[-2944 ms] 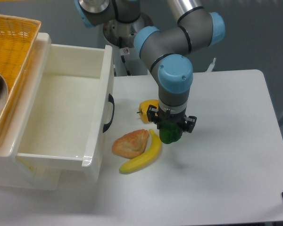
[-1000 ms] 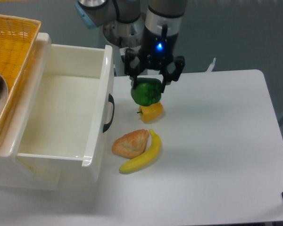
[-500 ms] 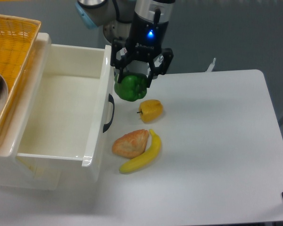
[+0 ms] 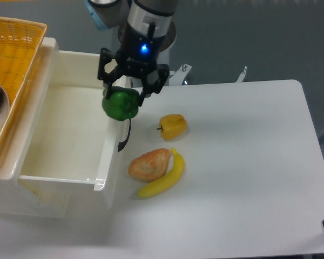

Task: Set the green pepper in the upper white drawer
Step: 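Carry the green pepper up and over into the open white drawer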

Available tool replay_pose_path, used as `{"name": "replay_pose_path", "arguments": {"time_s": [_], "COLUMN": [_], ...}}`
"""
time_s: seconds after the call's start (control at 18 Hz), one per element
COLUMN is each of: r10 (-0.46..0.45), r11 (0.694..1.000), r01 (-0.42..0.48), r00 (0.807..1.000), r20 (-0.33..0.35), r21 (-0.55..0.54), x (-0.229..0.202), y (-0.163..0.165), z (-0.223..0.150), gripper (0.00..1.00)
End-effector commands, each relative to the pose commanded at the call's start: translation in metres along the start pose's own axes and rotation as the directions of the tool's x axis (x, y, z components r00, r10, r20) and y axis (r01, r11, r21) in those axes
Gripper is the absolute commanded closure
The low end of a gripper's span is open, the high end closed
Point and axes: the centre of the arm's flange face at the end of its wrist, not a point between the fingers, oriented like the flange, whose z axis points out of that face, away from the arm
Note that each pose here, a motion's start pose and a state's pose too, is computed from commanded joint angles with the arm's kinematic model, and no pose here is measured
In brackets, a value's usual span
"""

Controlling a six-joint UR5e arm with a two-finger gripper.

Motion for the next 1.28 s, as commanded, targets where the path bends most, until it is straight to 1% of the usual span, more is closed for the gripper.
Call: {"name": "replay_pose_path", "arguments": {"time_s": [0.11, 0.56, 0.67, 0.83, 1.28], "r10": [0.017, 0.045, 0.050, 0.059, 0.079], "r11": [1.000, 0.998, 0.996, 0.994, 0.990], "r01": [-0.017, -0.046, -0.052, -0.063, -0.085], "r00": [1.000, 0.999, 0.998, 0.997, 0.995], "r20": [-0.006, -0.025, -0.033, -0.044, -0.056], "r21": [-0.019, -0.047, -0.069, -0.090, -0.111], "x": [0.008, 0.024, 0.026, 0.029, 0.041], "y": [-0.001, -0.002, -0.003, 0.003, 0.007], "z": [0.010, 0.026, 0.039, 0.052, 0.062], "gripper": [0.35, 0.35, 0.35, 0.35, 0.35]}}
